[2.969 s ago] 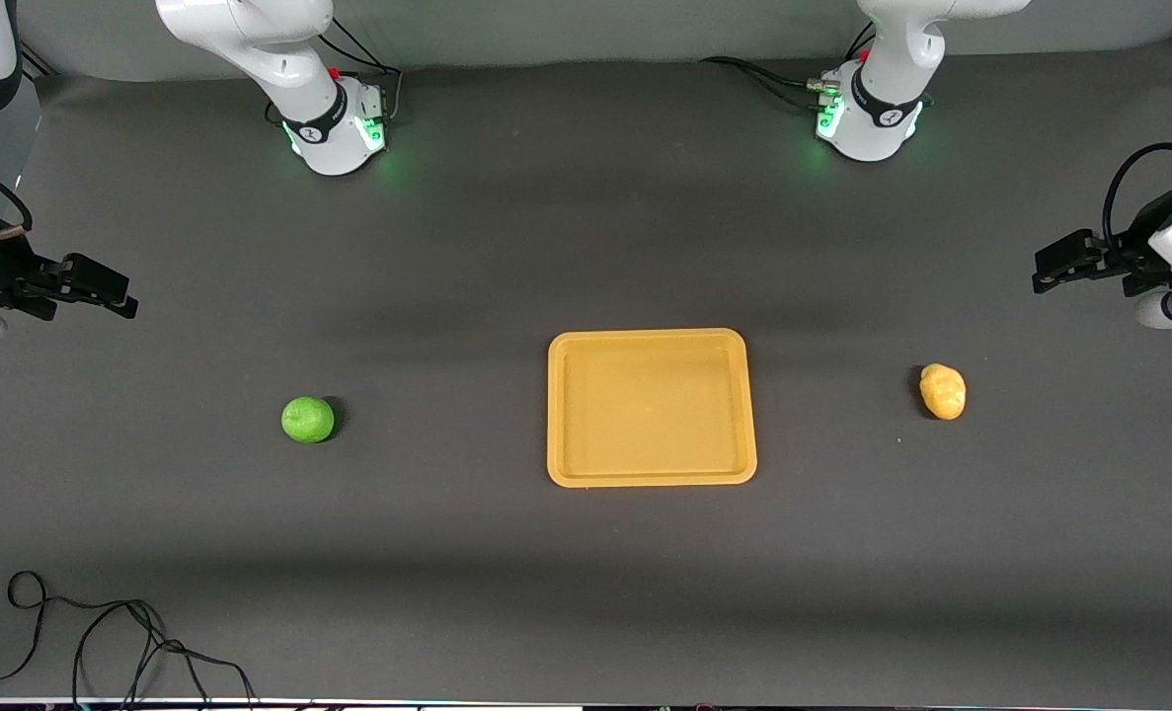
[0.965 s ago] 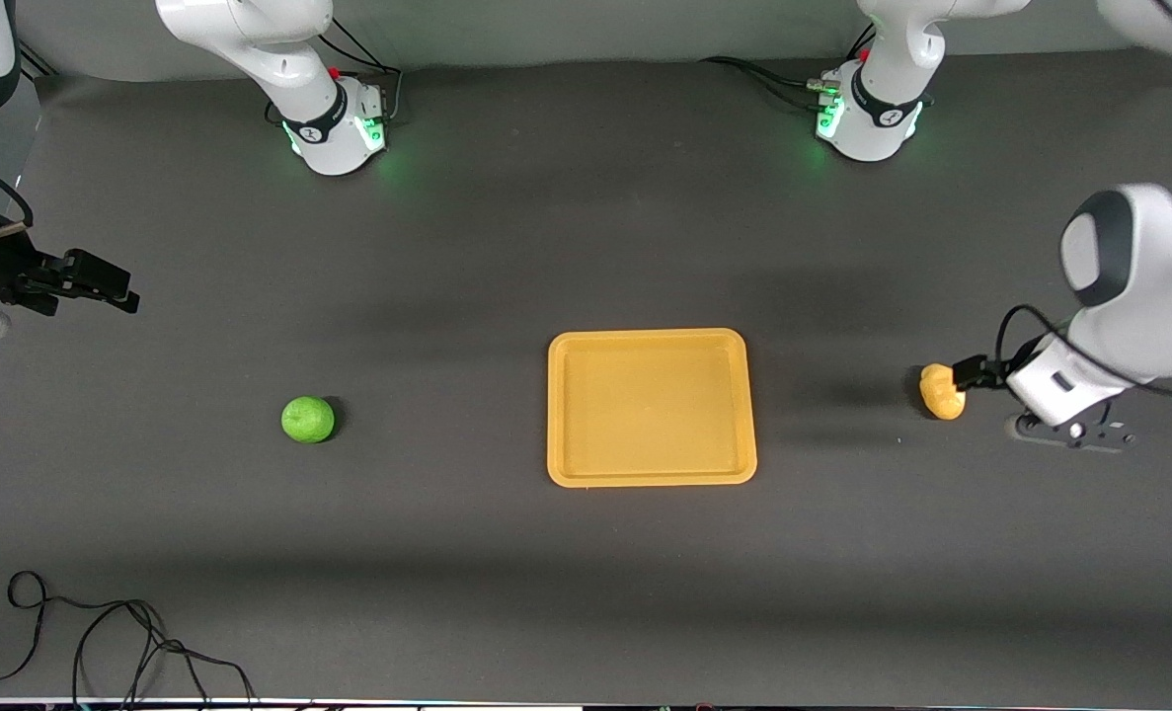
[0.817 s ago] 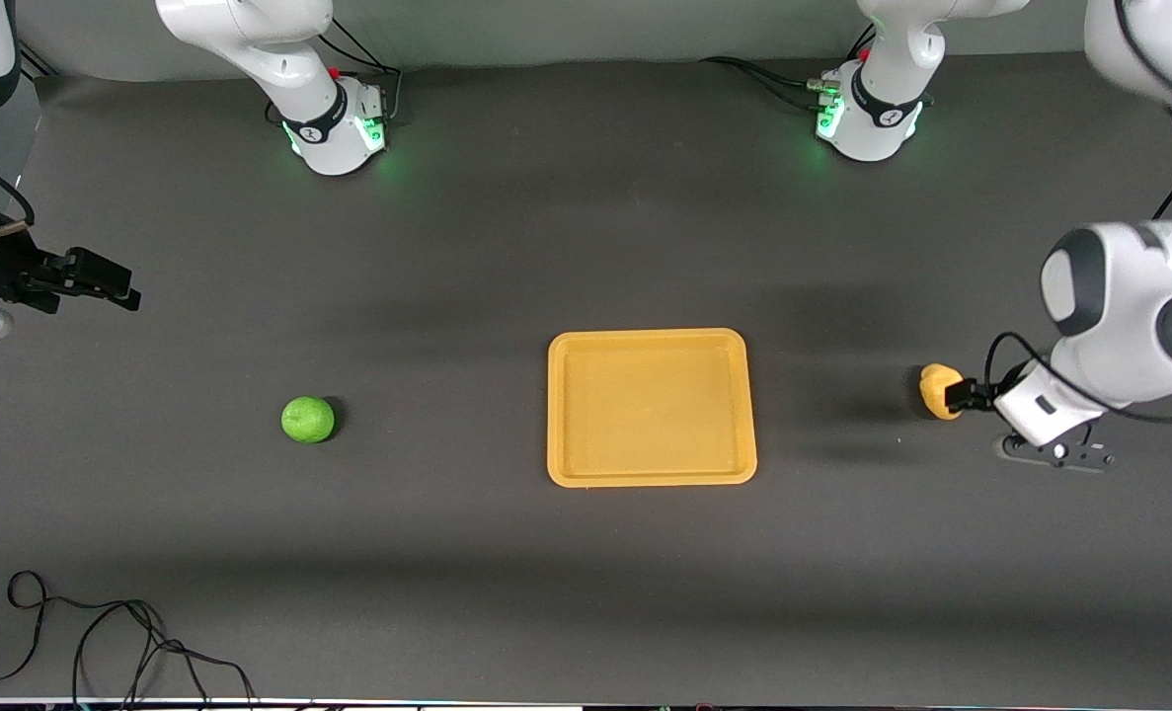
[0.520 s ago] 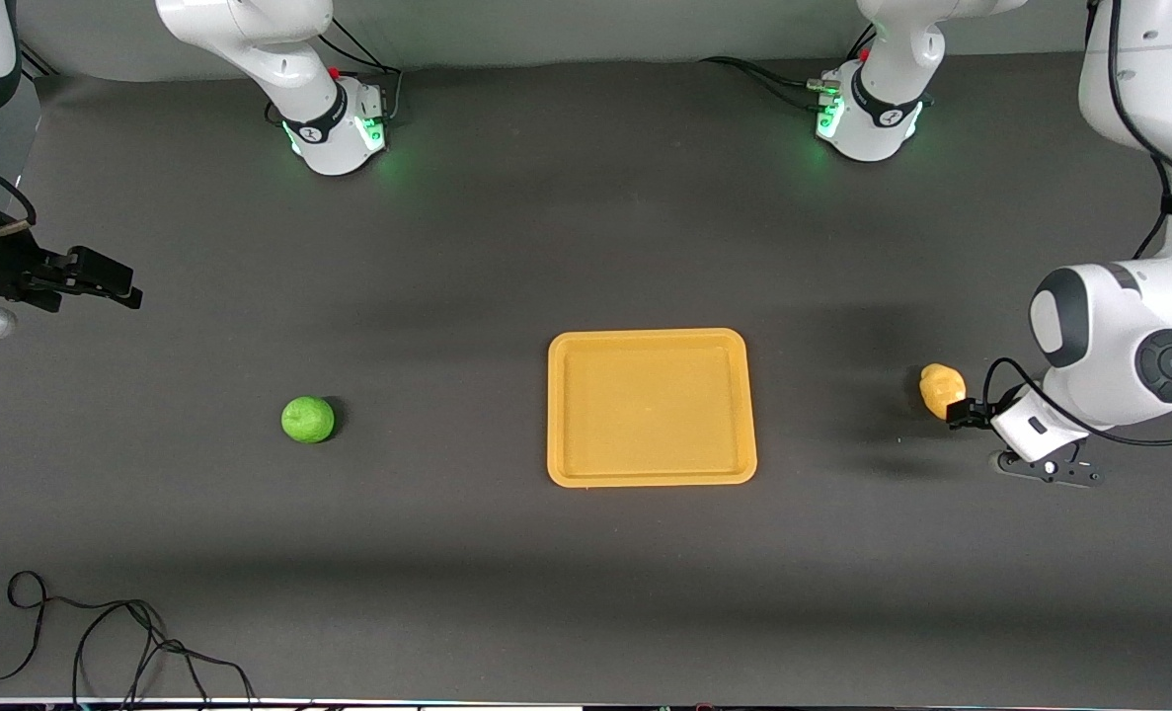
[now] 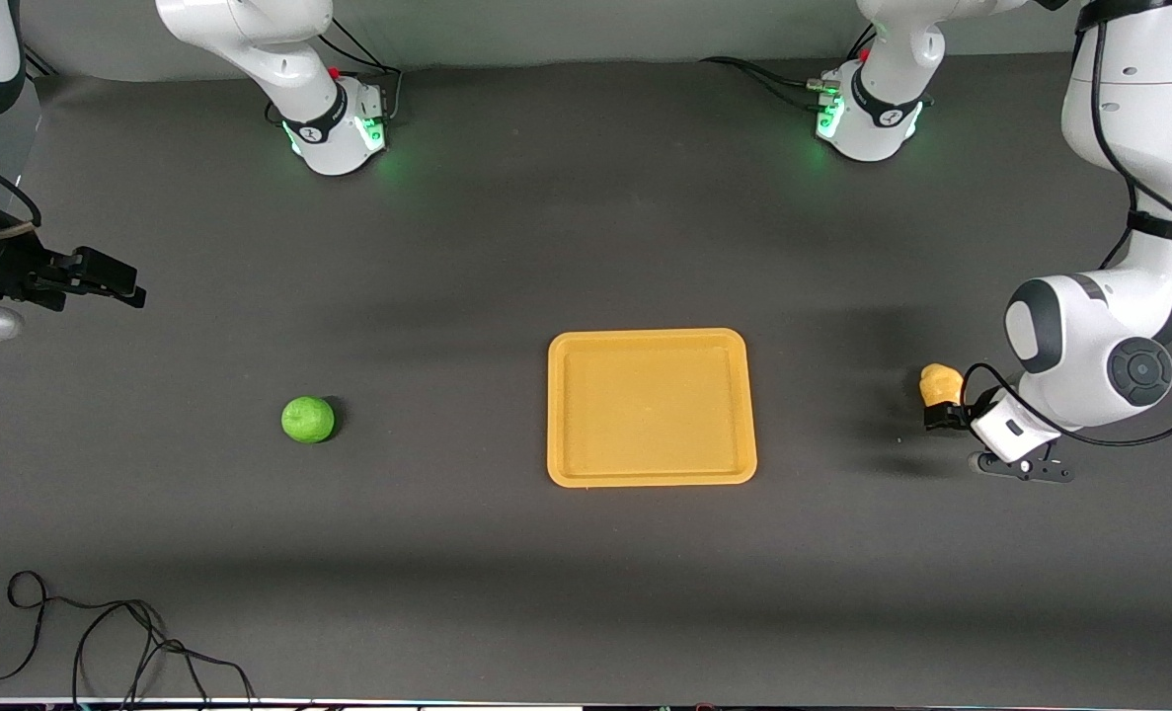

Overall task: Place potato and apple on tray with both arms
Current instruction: 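Reach the left gripper down to the yellow potato and grasp it, then lift the potato with the left gripper and carry it over the tray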

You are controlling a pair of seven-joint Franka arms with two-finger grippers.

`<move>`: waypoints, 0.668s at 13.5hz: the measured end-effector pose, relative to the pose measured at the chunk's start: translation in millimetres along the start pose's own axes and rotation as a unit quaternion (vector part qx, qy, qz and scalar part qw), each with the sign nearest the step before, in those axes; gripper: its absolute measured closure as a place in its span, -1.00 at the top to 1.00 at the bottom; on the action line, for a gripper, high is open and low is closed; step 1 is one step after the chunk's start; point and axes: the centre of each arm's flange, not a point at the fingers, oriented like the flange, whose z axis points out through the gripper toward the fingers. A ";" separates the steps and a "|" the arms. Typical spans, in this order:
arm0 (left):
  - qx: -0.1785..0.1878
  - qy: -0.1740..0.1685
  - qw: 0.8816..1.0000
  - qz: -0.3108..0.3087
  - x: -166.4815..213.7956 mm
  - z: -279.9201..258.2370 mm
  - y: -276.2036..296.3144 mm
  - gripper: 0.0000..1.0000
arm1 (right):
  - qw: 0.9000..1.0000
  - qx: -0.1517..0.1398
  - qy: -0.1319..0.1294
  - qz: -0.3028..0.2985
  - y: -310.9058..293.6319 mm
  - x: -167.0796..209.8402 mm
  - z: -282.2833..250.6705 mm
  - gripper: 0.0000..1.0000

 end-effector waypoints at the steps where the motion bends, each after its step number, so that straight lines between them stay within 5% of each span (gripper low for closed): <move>1: 0.000 0.000 1.000 0.000 -3.0 5.1 0.4 0.91 | 1.000 0.000 -0.001 0.000 0.0 0.0 0.6 1.00; 9: -0.002 -0.016 1.000 0.011 -27.8 13.9 3.3 0.86 | 1.000 0.000 -0.008 0.000 0.2 -0.1 7.1 1.00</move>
